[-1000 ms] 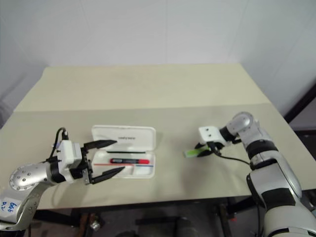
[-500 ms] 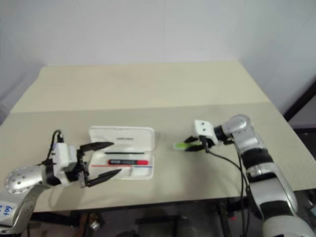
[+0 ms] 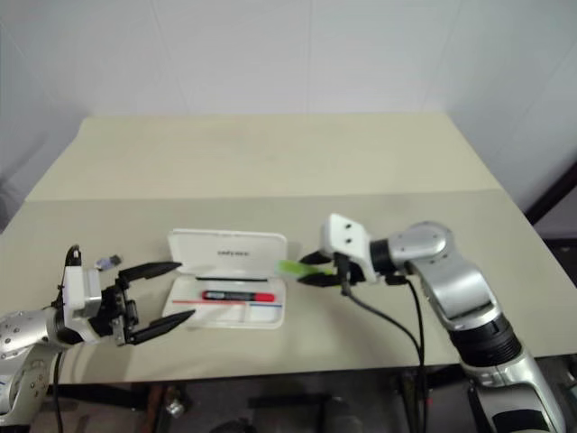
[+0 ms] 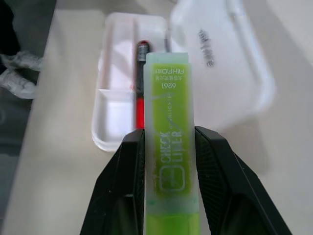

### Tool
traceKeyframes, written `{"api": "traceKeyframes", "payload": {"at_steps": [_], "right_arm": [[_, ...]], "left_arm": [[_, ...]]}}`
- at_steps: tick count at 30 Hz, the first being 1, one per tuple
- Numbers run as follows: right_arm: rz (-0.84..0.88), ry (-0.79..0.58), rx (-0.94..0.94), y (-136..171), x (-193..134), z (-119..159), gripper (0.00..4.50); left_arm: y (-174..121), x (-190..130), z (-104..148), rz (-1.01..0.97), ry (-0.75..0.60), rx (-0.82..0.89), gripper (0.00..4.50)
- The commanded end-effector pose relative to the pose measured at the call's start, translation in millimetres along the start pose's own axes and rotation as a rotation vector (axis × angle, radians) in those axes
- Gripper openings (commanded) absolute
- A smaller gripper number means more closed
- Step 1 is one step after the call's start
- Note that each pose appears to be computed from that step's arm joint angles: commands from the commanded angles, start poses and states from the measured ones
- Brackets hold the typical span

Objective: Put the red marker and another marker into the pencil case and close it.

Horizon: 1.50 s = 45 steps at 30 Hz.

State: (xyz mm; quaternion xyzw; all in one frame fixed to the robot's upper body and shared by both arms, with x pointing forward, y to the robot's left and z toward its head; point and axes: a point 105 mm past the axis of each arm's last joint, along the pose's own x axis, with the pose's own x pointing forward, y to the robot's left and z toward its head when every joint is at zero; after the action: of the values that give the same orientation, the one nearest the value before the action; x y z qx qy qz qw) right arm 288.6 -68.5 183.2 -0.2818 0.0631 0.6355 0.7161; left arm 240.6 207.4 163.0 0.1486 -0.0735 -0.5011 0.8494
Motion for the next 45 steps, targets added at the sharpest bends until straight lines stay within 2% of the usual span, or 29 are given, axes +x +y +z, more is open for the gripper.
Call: {"api": "traceKeyframes", "payload": {"at_steps": [1,15,20,30,45], "right_arm": [[0.029,0.008,-0.05,11,17,15,1.11],[0.166,-0.116,-0.074,39,89,66,1.11],[0.146,-0.096,-0.12,41,122,73,1.11],[0.126,-0.054,-0.205,40,143,79,1.11],[0.117,0.073,-0.233,45,153,77,1.11]], "left_arm": [[3,-10,3,0.009,-0.002,0.026,4.5],[1,-37,-7,0.076,0.051,0.022,4.5],[8,-43,-7,0.108,0.065,0.048,4.5],[10,-49,-6,0.126,0.069,0.066,4.5],[12,-51,-4,0.137,0.07,0.076,4.5]]}}
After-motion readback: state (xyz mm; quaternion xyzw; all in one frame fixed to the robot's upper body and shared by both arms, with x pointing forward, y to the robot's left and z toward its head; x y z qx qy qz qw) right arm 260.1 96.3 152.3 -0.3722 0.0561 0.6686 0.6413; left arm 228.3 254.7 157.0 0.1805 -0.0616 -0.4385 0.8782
